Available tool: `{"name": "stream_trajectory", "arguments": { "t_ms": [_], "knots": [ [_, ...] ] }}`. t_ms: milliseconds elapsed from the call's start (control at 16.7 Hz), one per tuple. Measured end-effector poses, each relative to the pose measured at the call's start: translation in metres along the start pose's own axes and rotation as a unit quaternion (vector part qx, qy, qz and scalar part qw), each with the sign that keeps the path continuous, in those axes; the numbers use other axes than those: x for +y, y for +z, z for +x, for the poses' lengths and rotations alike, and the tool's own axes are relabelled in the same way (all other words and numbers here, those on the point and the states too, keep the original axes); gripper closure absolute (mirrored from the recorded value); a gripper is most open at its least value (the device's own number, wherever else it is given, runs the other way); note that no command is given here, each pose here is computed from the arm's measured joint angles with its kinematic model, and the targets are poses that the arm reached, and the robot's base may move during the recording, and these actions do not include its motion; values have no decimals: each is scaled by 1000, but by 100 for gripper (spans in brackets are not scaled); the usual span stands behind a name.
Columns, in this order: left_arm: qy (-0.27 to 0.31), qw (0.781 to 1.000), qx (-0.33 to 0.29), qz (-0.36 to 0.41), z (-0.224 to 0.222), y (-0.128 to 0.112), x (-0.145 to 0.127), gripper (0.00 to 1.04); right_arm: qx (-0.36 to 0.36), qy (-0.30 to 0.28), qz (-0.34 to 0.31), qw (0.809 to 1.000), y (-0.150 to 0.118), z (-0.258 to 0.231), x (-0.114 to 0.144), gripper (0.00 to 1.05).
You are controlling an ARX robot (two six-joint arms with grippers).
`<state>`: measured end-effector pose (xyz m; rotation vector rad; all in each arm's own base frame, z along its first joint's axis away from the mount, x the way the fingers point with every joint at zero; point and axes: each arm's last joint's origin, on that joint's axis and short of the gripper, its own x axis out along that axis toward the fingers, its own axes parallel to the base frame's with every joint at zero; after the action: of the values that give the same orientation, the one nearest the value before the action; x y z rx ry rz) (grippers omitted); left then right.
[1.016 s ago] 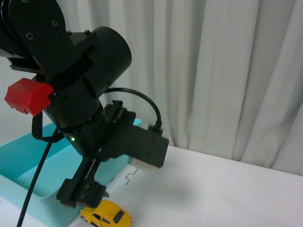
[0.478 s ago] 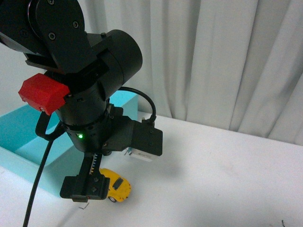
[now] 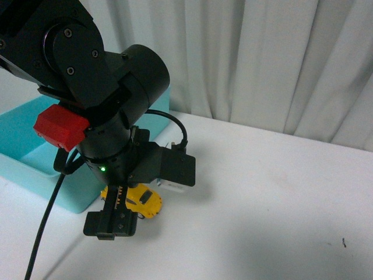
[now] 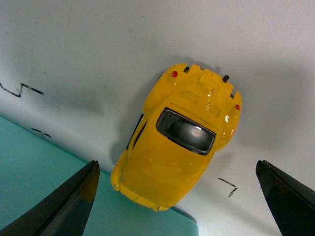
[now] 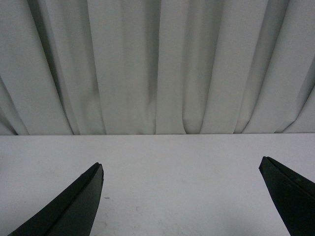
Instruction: Wind up and store yellow beetle toy
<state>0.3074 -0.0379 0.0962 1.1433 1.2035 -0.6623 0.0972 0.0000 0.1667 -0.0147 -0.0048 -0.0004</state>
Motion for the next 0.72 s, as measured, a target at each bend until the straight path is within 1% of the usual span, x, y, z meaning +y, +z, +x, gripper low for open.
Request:
{"name": "stream_trajectory", "arguments": {
  "t_ms": [60, 120, 179, 239, 299, 359, 478, 538, 598, 718],
  "knots": [
    [2, 1000, -3, 3, 3, -2, 0, 7, 0, 0, 0, 1000, 0, 0, 0, 7],
    [1, 1000, -3, 8, 6, -3, 1, 11, 0, 0, 0, 1000, 0, 0, 0, 7],
    [0, 1000, -7, 14, 7, -3, 1, 20, 0, 0, 0, 1000, 0, 0, 0, 7],
    [1, 1000, -10, 29, 12, -2, 1, 49, 0, 0, 0, 1000, 0, 0, 0, 7],
    [5, 998, -16, 61, 8, 7, -3, 64, 0, 0, 0, 1000, 0, 0, 0, 7],
    [-35, 983, -54, 170, -8, 26, -21, 65, 0, 0, 0, 1000, 0, 0, 0, 7],
    [-28, 968, -109, 223, -32, 41, -21, 65, 0, 0, 0, 1000, 0, 0, 0, 7],
    [-13, 962, -146, 229, -53, 49, -16, 65, 0, 0, 0, 1000, 0, 0, 0, 7],
    [20, 955, -210, 207, -95, 54, -1, 65, 0, 0, 0, 1000, 0, 0, 0, 7],
    [42, 953, -243, 178, -123, 51, 10, 65, 0, 0, 0, 1000, 0, 0, 0, 7]
  ]
}}
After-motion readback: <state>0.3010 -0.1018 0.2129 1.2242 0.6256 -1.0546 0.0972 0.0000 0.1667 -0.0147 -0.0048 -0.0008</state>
